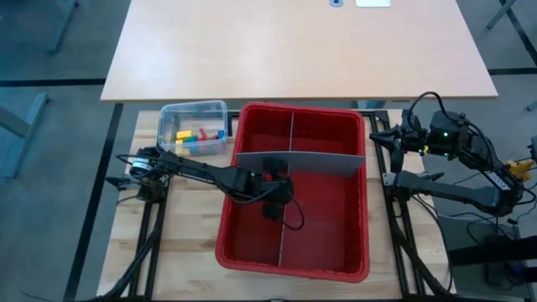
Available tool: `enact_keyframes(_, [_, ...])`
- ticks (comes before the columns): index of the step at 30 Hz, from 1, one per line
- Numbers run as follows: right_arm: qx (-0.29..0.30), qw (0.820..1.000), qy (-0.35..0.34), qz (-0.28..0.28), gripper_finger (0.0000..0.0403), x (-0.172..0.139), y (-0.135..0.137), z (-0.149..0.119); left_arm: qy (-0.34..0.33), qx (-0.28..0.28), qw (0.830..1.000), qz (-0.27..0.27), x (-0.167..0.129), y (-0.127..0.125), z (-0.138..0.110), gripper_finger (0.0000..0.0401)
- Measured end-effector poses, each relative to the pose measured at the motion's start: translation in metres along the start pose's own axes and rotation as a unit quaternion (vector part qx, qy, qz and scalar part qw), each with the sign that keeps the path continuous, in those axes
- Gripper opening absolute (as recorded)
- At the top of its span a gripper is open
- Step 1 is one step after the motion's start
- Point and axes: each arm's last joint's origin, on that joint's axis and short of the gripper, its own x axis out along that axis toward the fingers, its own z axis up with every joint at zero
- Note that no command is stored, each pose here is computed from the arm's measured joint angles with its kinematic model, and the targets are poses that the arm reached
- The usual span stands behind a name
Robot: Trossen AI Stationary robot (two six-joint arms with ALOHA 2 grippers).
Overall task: Sort blocks
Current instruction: Insert the bin divider into the red bin
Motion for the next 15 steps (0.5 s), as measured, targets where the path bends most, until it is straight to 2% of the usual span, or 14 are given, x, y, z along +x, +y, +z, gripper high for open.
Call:
enact_keyframes(8, [0.0,1.0,0.001,0.0,0.0,0.0,0.0,0.0,-0.031,-0.005,1.0,-0.001,-0.051,0.014,-0.001,0.0])
enact_keyframes(11, [-0.001,1.0,0.001,-0.001,0.0,0.0,0.0,0.0,-0.062,-0.021,0.998,0.005,-0.076,0.026,-0.001,0.0])
enact_keyframes(15, [-0.001,1.0,0.002,-0.004,0.0,0.0,0.0,0.0,-0.116,-0.07,0.988,0.07,-0.105,0.045,0.002,0.0])
